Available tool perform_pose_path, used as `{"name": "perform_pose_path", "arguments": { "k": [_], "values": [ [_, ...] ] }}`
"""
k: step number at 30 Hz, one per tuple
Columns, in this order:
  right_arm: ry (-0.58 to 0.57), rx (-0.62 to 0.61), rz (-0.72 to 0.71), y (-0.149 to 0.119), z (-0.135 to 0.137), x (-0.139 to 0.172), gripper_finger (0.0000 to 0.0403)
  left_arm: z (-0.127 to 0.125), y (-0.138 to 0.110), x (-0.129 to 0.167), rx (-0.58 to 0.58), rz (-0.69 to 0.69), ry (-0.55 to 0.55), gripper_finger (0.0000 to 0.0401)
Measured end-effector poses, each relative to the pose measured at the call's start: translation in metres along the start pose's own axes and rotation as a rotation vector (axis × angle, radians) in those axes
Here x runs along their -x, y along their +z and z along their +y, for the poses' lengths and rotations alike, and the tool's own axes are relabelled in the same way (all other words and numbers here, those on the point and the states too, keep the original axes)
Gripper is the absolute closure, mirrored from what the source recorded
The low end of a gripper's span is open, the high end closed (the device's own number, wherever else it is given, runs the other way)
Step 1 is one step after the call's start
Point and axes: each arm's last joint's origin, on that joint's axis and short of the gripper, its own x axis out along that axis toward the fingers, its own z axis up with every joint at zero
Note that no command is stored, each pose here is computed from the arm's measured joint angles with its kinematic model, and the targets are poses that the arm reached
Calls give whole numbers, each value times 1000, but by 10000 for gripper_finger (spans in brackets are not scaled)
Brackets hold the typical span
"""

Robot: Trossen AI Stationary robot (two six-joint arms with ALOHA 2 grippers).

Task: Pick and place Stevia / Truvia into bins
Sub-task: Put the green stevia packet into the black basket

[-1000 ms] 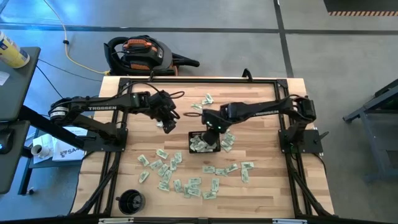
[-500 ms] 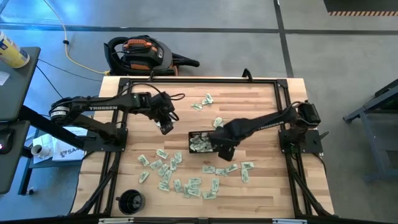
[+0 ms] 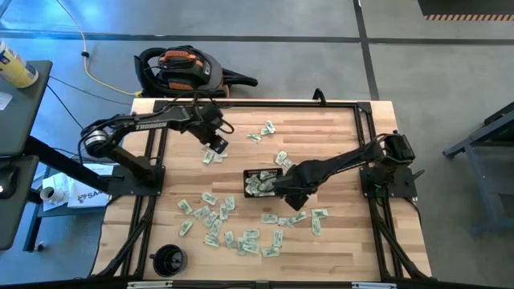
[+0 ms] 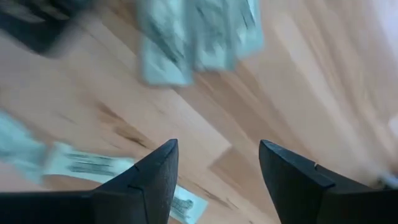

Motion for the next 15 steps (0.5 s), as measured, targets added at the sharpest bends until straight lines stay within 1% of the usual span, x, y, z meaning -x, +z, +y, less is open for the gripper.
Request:
{"name": "perform_pose_path", "arguments": {
  "k": [3,6,8,11,15],
  "values": [
    [-36,-28,61,-7,-6,-15,188,-1,1,-14,-2,41,-1,229],
    [-47,-48,98,-11,-9,-26,187,-5,1,-28,-18,57,32,229],
    [-49,-56,100,-11,-9,-28,187,-6,2,-35,-16,46,61,229],
    [-39,-60,92,-11,-9,-29,187,-5,6,-43,15,24,69,229],
    [-22,-66,78,-10,-7,-29,187,-4,10,-53,18,0,88,229]
  ]
}}
